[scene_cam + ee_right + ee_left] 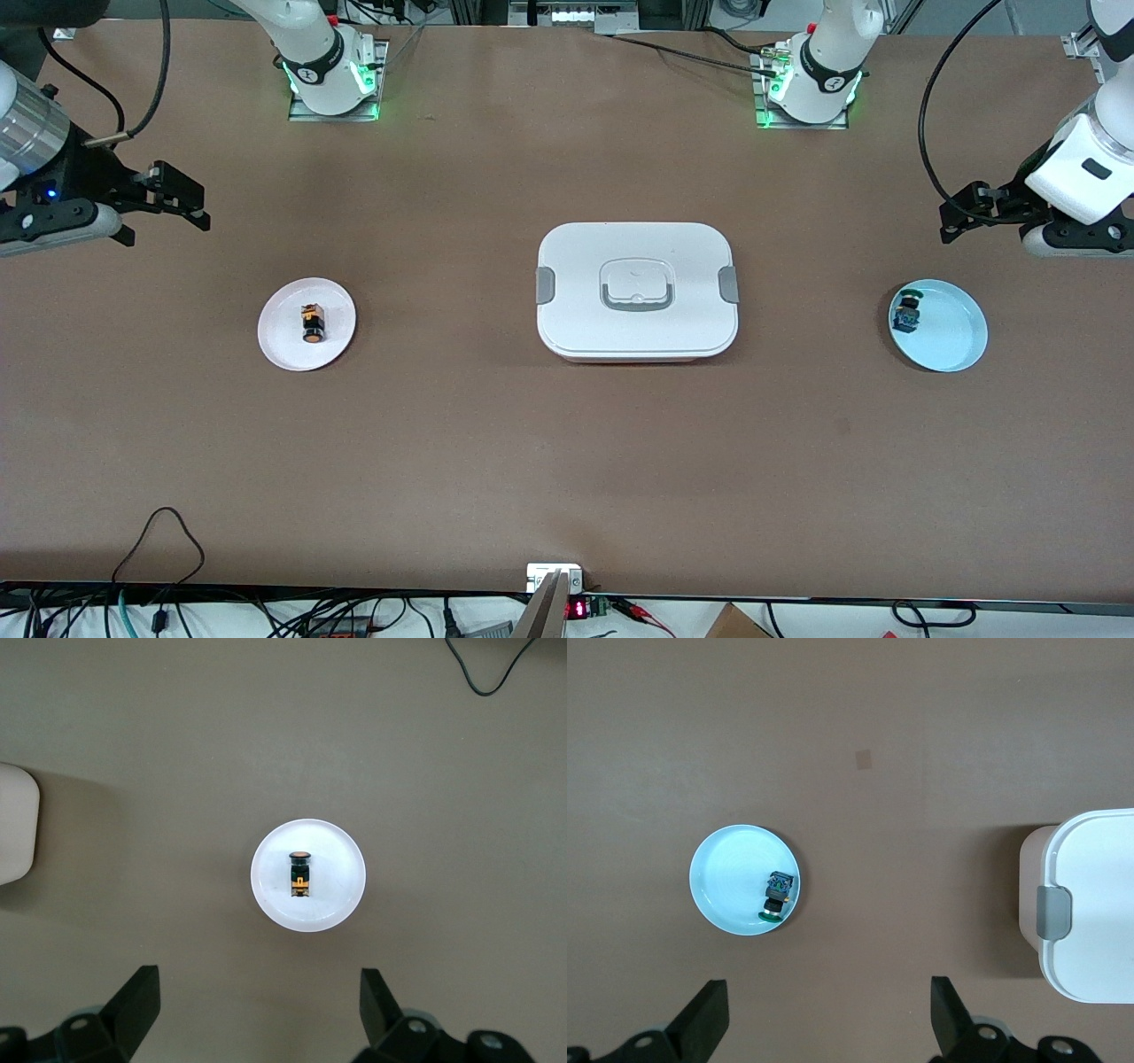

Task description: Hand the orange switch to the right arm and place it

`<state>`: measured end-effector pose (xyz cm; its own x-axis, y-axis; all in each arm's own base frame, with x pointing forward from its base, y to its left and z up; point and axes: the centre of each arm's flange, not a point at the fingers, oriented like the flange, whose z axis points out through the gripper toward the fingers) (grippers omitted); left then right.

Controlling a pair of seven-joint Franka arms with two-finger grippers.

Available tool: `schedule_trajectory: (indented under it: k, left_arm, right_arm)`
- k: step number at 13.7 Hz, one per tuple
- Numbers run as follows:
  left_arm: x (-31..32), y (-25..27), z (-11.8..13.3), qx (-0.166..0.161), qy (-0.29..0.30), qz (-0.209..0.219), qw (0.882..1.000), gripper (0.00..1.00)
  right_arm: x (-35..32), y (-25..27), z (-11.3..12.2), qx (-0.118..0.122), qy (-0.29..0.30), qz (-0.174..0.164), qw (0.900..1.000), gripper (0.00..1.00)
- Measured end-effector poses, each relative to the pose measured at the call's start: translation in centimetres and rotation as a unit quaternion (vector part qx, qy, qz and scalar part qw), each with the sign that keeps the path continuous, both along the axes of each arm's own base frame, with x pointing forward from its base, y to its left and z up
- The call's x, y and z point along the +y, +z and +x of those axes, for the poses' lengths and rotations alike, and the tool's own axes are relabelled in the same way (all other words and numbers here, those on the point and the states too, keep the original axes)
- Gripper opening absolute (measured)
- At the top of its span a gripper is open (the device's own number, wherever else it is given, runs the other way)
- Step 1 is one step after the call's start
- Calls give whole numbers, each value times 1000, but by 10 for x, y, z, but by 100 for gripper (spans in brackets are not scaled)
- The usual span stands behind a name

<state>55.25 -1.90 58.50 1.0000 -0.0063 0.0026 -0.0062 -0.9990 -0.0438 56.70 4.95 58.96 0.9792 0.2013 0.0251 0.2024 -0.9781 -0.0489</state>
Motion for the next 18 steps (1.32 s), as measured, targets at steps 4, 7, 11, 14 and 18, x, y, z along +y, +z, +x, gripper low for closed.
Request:
schedule_trajectory:
  k: [4, 7, 11, 14, 18]
  left_arm:
    - [-1, 1, 0, 0, -1, 0, 1000, 100]
    - [-2, 1, 0, 0, -2, 0, 1000, 100]
    - [-2, 1, -1, 3, -2, 0, 1000, 100]
    - [-2, 3, -1, 2, -1, 0, 1000, 100]
    - [0, 3, -1, 2, 0, 0, 1000, 100]
  right_arm:
    - [-1, -10, 6, 8, -1, -2, 1000, 100]
    - [-7, -10, 7, 7, 8, -2, 1000, 100]
    - [-7, -10, 7, 7, 16, -2, 1000, 100]
    - [-4, -8, 8, 5, 18, -2, 1000, 100]
    - [-4, -7, 8, 4, 19, -2, 1000, 100]
